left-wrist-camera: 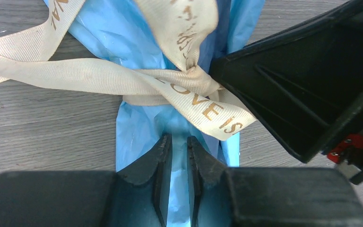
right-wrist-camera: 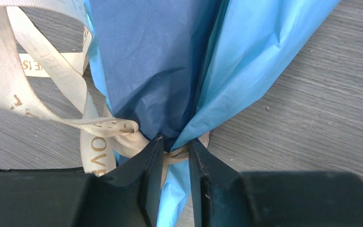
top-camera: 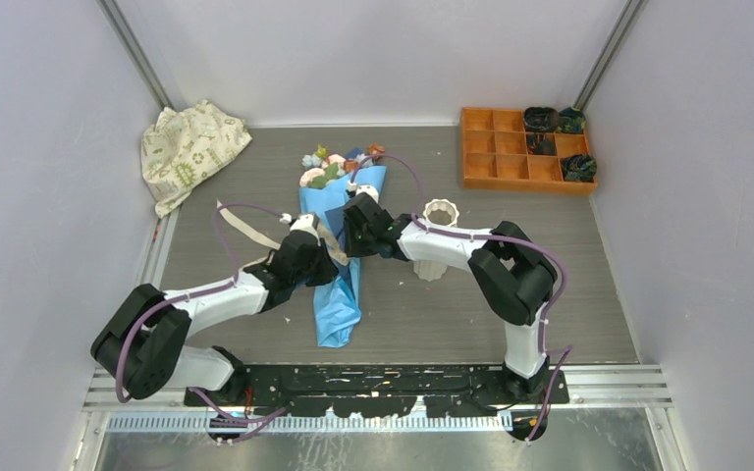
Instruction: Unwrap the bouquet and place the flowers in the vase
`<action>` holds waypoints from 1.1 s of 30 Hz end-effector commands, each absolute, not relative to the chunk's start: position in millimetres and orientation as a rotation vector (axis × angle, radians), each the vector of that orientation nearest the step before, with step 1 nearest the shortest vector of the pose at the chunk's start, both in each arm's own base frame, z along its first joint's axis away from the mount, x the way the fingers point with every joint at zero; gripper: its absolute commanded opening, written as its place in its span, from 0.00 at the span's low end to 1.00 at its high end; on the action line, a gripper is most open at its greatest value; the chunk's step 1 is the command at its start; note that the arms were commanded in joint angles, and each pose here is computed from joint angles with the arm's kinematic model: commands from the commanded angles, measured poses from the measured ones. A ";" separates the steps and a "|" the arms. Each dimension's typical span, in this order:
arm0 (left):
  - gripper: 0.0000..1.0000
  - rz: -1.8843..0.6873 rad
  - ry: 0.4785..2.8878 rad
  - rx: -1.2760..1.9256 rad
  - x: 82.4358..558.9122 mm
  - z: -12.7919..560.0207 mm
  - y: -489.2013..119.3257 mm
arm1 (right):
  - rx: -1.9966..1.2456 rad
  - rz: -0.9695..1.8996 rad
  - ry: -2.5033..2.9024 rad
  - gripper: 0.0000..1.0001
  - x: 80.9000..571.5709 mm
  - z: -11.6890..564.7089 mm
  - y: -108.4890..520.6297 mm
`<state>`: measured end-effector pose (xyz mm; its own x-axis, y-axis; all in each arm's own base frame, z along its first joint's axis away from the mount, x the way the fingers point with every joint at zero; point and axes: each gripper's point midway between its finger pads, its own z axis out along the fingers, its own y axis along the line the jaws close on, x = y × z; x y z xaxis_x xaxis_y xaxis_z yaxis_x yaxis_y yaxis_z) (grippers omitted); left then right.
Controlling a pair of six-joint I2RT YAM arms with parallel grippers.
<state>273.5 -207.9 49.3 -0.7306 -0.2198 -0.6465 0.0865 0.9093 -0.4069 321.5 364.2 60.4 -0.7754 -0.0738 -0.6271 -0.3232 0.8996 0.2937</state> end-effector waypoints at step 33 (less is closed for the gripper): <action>0.17 -0.400 2.434 -0.123 281.1 -4.1 -201.6 | -0.189 0.446 2.242 0.01 312.2 191.8 308.3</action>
